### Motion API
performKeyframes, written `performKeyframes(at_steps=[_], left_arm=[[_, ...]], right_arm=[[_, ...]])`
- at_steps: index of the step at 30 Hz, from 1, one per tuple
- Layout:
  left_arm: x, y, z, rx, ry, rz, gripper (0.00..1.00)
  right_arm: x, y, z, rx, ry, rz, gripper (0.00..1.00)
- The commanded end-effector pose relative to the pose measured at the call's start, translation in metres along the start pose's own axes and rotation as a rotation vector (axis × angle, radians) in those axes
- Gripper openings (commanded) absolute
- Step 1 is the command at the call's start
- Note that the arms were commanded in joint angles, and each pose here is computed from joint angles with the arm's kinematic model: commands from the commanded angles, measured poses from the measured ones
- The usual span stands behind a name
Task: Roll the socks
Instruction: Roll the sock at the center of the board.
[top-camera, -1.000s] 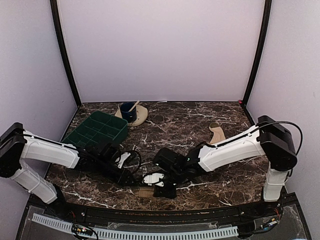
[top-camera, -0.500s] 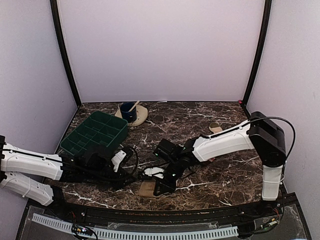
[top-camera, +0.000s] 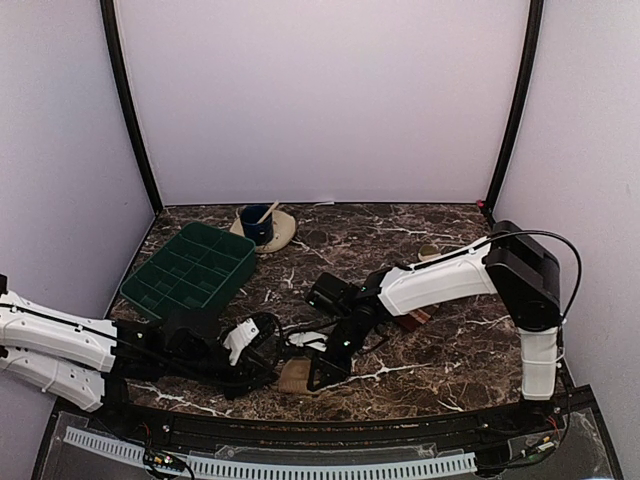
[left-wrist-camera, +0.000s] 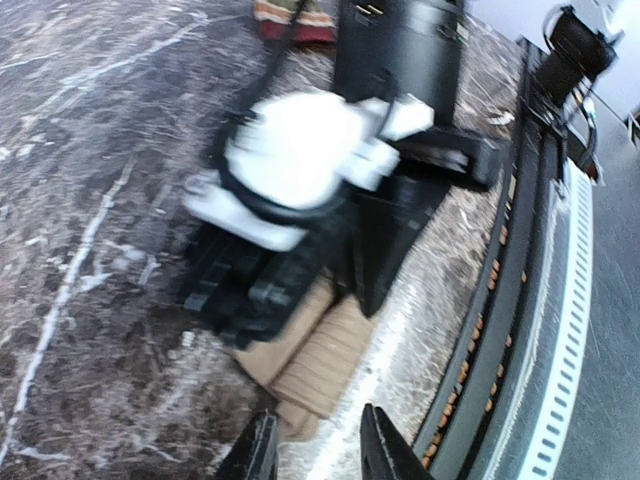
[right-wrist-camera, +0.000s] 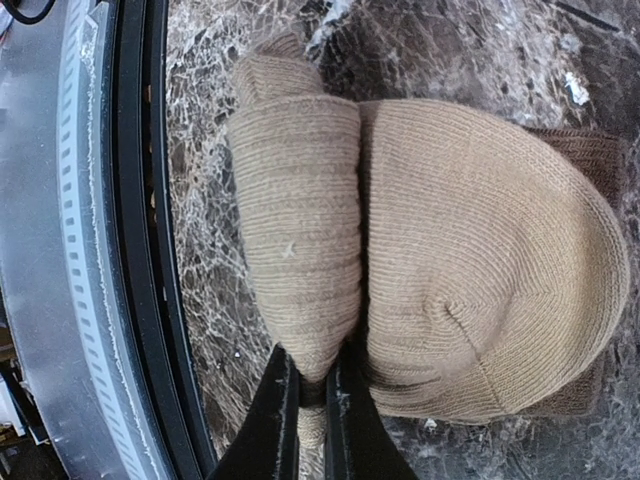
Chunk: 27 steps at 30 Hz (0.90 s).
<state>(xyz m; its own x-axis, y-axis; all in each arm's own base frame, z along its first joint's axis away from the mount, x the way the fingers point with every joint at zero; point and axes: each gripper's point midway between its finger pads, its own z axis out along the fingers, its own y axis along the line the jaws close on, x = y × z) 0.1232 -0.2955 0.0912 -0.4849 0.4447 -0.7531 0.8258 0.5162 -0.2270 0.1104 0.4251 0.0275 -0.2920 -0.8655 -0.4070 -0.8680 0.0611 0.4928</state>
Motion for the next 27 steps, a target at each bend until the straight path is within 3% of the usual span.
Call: performKeyframes(at_steps=[1,8,27], left_arm=[[0.011,-0.014,0.009,0.015,0.055,0.094,0.31],[0.022,-0.027,0.026,0.014,0.133,0.199,0.32],[0.021,-0.014,0.046,-0.115,0.173,0.392,0.37]], right_arm=[[0.023,-0.008,0.007,-0.014,0.082,0.073,0.01],[0.023,-0.008,0.008,-0.032,0.087,0.081,0.02],[0.026,-0.008,0.008,-0.051,0.097,0.088,0.02]])
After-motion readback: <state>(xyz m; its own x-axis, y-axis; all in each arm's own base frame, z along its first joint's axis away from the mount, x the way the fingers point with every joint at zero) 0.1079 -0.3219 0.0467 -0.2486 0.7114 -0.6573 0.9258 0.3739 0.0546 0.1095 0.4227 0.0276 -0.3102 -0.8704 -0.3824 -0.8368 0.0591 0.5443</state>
